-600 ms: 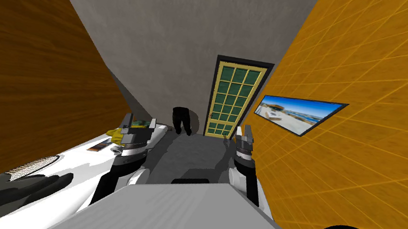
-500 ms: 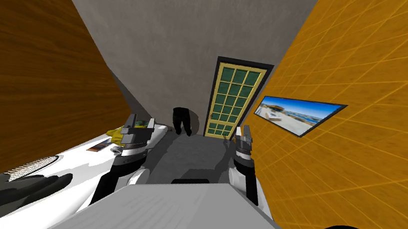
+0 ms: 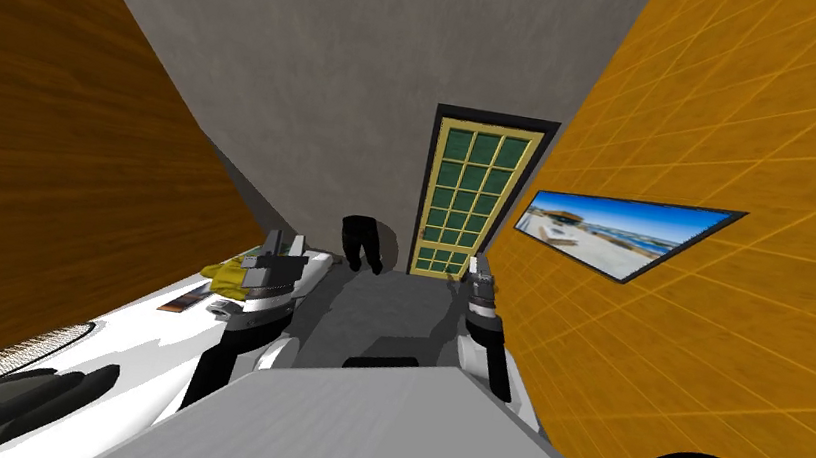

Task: Pull the door open

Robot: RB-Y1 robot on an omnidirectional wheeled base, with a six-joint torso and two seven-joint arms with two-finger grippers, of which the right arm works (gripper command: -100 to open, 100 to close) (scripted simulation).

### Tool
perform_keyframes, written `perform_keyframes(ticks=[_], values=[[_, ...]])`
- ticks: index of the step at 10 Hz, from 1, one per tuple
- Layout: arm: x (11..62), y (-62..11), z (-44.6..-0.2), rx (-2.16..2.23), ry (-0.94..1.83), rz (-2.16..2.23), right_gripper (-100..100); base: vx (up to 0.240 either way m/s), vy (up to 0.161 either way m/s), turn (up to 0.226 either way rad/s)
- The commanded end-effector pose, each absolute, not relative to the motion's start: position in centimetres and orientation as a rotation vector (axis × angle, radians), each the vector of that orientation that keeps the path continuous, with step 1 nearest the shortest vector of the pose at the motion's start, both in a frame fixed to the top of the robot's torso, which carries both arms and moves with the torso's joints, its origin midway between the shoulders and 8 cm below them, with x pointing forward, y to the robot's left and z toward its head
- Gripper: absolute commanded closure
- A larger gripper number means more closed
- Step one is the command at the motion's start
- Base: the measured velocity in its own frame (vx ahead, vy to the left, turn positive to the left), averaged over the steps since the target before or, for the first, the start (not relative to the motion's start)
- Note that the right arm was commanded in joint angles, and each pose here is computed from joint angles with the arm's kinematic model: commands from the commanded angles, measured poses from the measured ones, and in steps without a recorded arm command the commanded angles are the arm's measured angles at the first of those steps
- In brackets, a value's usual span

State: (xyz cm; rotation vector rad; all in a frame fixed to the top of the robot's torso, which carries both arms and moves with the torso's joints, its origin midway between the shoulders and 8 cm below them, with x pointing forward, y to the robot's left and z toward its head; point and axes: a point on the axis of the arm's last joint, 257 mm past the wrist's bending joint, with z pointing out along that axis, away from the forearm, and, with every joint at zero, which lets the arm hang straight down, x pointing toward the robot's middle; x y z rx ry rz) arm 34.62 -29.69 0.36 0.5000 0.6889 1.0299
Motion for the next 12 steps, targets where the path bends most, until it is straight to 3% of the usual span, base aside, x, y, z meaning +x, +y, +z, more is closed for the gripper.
perform_keyframes(ticks=[1, 12], values=[[35.2, -29.9, -0.7, 0.489, 0.719, 0.993, -100, 0.105, 0.01, 0.002], [38.8, -31.7, -7.8, 0.424, 0.894, 0.751, -100, 0.114, 0.006, 0.0]])
